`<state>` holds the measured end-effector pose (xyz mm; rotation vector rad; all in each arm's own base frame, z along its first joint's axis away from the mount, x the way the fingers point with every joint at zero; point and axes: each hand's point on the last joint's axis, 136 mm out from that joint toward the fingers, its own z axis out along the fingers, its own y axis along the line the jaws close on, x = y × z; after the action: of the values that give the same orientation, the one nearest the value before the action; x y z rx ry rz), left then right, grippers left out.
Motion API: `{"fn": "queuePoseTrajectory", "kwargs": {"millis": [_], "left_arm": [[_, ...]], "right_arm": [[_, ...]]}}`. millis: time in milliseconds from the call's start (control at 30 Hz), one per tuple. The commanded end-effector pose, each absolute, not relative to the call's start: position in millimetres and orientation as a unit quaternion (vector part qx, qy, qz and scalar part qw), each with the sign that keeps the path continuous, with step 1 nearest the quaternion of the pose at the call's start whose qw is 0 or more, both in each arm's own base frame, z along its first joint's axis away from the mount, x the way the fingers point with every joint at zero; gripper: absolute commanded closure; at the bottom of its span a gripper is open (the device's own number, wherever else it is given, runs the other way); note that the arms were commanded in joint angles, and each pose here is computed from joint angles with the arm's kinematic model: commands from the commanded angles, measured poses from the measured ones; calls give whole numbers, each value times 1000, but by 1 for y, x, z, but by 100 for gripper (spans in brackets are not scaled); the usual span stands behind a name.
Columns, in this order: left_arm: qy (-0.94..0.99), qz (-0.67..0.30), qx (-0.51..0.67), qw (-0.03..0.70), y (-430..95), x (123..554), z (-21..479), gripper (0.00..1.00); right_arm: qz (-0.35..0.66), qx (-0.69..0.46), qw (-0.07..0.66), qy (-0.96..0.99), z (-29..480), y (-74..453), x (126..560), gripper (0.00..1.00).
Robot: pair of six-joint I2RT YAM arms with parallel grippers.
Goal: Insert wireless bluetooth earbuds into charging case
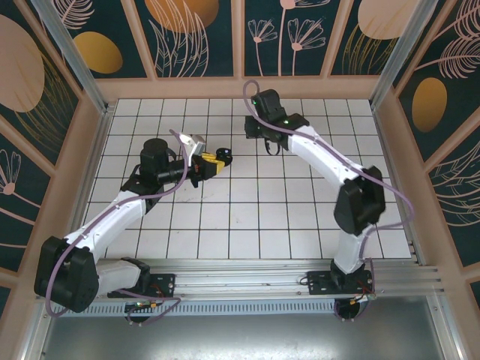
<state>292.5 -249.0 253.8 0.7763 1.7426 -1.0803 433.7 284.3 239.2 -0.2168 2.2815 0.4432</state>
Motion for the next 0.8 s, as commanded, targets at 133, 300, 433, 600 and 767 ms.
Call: {"fn": "queuePoseTrajectory", "kwargs": {"millis": [133,300,433,600,767], "left_arm": [[668,-470,323,478,-253,285,278,98],[652,-492,321,481,-255,282,285,98],[642,-502,324,482,-256,278,290,98],[636,-509,323,482,-256,275,293,98],[632,-518,324,476,-257,271,296,98]], "right_arm": [[273,-144,492,814,317,298,380,87],[339,-190,534,751,355,304,339,89],[371,-235,545,714,369,315,313,89],[392,-289,541,686,371,337,290,89],[403,-327,521,678,361,356,279,89]]}}
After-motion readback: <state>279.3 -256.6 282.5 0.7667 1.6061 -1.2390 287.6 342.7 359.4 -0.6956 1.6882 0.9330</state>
